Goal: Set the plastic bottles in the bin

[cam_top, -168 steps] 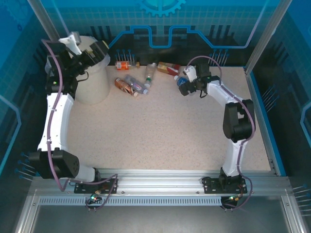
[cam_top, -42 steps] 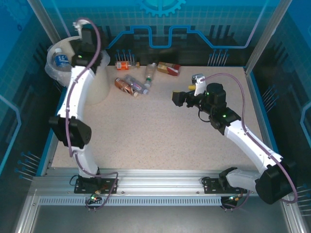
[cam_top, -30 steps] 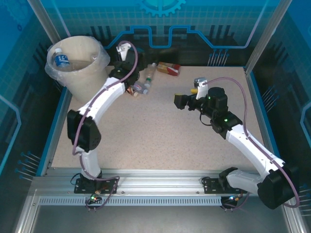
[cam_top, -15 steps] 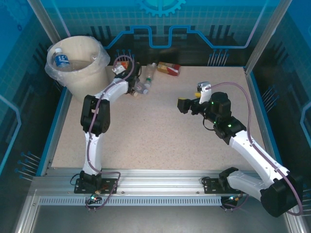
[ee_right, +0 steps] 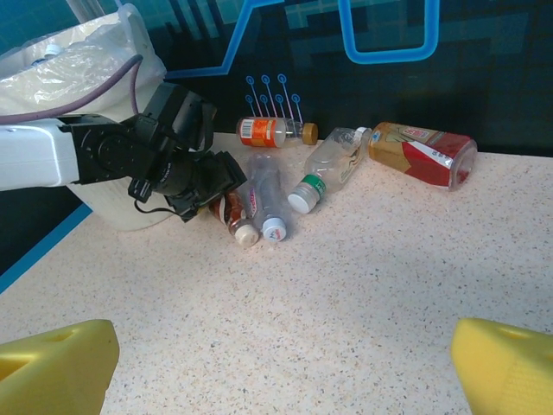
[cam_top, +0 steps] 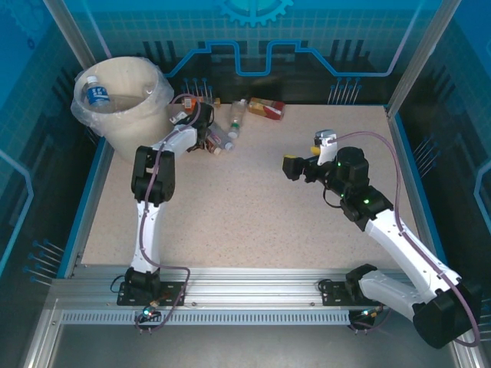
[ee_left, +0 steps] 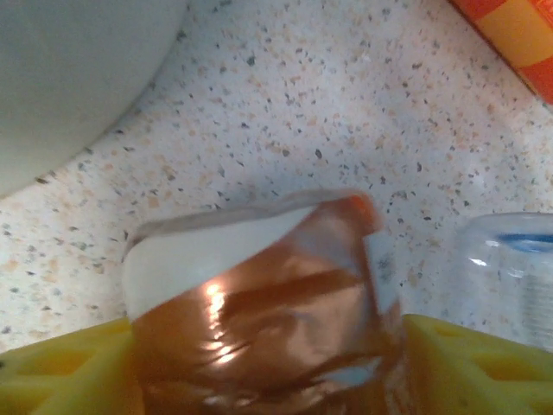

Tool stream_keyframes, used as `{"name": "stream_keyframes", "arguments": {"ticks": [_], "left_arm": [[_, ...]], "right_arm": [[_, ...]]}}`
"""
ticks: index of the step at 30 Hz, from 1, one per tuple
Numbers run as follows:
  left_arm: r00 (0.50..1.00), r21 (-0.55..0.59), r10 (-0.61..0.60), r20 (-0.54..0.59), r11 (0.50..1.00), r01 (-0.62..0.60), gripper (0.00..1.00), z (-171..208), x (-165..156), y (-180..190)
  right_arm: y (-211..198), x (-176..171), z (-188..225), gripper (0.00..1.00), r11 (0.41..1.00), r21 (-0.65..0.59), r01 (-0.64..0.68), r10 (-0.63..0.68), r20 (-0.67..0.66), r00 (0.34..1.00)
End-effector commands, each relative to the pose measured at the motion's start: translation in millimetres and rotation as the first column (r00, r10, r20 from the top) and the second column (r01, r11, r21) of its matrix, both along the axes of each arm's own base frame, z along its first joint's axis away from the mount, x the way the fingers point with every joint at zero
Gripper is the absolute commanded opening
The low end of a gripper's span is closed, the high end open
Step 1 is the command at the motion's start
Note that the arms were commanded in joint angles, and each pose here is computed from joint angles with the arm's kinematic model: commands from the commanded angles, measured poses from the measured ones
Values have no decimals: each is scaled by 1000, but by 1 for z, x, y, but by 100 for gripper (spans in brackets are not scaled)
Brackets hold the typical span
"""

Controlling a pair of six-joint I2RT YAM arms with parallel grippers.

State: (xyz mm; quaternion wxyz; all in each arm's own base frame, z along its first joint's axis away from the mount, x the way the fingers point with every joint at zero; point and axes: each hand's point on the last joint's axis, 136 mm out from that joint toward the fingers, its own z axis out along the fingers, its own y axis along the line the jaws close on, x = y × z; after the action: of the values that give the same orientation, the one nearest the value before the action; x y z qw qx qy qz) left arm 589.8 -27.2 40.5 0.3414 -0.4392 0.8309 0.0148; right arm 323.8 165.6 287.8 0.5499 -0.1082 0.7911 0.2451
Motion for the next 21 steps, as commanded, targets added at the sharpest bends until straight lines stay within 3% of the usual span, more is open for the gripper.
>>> {"name": "stream_keyframes", "arguments": {"ticks": [1, 6, 12, 18, 21], "left_arm": [[999, -40, -12, -38, 999, 10, 61, -9, -3, 1], [995, -79, -97, -4, 992, 96, 54, 0, -8, -12], [948, -53, -267, 173, 959, 280, 49, 62, -27, -41], [850, 79, -406, 337, 911, 404, 49, 156, -56, -59], [765, 179, -484, 424, 873, 453, 50, 224, -66, -62]], "right_arm": [[-8, 0, 3, 100, 1000, -11, 25, -25, 15, 1000], [-8, -1, 4, 100, 1000, -9, 24, -24, 16, 1000], [-8, 1, 5, 100, 1000, -2, 26, -26, 22, 999], [-5, 5, 5, 100, 1000, 17, 23, -23, 27, 999], [-2, 7, 6, 100, 1000, 23, 17, -17, 30, 999]]}}
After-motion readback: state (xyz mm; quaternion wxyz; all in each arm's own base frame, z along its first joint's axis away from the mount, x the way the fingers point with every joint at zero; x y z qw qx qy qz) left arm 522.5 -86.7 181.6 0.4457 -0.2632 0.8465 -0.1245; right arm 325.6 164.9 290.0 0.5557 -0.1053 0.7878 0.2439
